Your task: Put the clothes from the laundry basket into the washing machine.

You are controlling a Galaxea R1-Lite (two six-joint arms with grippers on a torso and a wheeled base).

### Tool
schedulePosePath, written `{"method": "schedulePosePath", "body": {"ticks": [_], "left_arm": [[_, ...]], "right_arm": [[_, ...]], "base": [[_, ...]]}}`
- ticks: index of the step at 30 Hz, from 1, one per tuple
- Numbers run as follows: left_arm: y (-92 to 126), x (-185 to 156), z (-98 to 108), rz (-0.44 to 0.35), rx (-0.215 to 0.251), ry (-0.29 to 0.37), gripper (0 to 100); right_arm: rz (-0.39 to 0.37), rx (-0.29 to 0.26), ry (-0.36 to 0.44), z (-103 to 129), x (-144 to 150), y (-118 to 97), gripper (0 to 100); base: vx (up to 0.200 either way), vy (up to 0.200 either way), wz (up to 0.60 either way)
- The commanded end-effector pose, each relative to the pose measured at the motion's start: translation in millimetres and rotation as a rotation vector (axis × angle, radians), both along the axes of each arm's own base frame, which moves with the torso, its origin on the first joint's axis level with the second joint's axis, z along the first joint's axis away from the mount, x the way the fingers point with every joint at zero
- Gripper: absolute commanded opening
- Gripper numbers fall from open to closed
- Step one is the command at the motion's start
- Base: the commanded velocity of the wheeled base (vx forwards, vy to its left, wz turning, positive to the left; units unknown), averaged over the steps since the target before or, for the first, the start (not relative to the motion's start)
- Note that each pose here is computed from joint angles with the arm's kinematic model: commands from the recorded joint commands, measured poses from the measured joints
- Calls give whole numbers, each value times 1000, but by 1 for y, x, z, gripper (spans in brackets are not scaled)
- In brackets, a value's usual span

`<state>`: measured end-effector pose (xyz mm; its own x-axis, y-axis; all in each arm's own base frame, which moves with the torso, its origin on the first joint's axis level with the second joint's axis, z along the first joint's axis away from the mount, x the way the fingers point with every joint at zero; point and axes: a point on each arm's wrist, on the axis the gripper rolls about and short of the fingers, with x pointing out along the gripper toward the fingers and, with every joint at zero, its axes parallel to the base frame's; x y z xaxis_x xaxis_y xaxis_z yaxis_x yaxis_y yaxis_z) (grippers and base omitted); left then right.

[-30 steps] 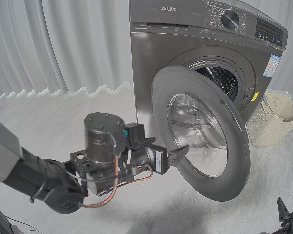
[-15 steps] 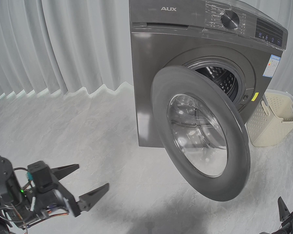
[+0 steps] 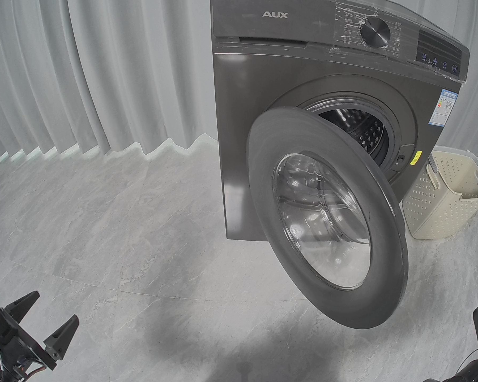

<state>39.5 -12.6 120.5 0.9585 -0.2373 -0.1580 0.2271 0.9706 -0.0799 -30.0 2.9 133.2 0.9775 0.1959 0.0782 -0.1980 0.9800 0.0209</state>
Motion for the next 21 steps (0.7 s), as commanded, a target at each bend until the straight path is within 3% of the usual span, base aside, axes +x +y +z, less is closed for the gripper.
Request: {"method": "schedulePosePath", "body": {"ticks": [1,2,4,9,15,19,21], "left_arm": [[16,-46,-27,185,-28,-124,100],[16,-47,-28,188,-27,-121,100],[15,-52,-35,195,-27,-106,100],[14,-56,-37,213,-53,-139,100],[14,-56,-39,225,-10,-128,100],[13,-59,-43,291,40,-127,100],[12,-59,-44,222,80,-124,100]], "right_arm": [[206,-67,250,29,48,6,100],[217,-75,253,30,50,6,100],[359,-129,251,37,71,13,100],[431,-147,285,44,107,25,100],[545,-162,331,46,133,44,100],[559,-178,393,40,147,51,100],[548,-181,417,40,156,54,100]], "base": [[0,0,0],[0,0,0],[0,0,0],[0,0,0],[0,0,0],[0,0,0],[0,0,0]]}}
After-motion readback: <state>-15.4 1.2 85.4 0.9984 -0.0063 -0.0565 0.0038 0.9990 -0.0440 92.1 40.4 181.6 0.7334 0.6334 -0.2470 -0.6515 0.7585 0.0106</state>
